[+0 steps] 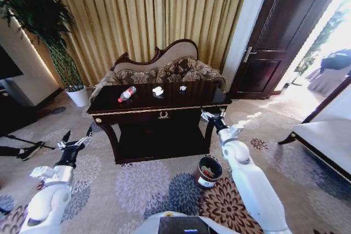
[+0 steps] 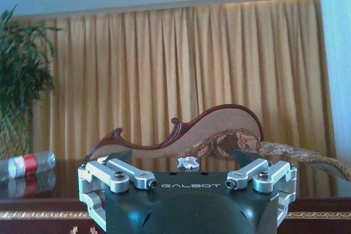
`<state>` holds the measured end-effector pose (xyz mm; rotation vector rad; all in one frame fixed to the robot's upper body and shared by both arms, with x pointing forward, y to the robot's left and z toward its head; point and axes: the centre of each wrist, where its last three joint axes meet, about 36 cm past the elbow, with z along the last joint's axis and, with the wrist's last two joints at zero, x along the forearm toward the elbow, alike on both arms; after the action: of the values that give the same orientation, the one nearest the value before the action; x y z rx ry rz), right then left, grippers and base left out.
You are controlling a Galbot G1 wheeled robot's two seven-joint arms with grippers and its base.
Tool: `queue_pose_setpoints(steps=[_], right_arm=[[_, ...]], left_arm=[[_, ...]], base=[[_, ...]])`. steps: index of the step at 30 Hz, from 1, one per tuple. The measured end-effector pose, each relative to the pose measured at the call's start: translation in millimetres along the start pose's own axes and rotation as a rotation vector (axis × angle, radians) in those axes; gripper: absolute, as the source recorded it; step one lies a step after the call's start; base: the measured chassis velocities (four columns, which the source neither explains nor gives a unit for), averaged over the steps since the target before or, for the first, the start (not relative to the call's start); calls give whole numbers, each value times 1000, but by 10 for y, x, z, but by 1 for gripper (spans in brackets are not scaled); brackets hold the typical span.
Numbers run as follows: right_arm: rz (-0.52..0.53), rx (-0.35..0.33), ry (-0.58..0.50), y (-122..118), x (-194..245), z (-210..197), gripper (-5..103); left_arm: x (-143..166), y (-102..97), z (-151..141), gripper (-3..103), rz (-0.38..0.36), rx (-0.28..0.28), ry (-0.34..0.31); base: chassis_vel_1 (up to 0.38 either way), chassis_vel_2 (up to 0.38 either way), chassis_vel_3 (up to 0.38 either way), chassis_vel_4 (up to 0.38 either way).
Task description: Move to the front of the table and place the trash on the table into the trash bin.
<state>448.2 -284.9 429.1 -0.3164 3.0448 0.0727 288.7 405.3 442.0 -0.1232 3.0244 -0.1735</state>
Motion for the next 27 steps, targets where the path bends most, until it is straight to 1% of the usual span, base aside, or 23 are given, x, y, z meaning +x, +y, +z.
queue_pose_setpoints(steps=[4,6,8,12,14,16,27], right_arm=[[-24,33,17,-31,-1,-88,100],[-39,35,21,-38,6,-138,100],[-68,20,36,-45,17,-208,100],[-81,6,61,-43,19,-254,100],[-95,-26,80,-18,26,-319,100],[-101,-35,86,-6,27,-345,100],[-84,-42,108,6,-18,-355,100]], left_arm=[[-6,-1,-15,100,9,-5,2],[-11,-3,-24,100,14,-8,2],[-14,-5,-31,100,18,-9,3],[-11,-11,-34,100,20,-8,3],[2,-14,-28,100,20,-7,6],[10,-15,-24,100,19,-6,8],[20,-6,-26,100,17,-9,10]], base=[[0,0,0,0],[0,0,0,0],[0,0,0,0],[0,0,0,0],[0,0,0,0],[0,0,0,0],[-29,26,31,-28]])
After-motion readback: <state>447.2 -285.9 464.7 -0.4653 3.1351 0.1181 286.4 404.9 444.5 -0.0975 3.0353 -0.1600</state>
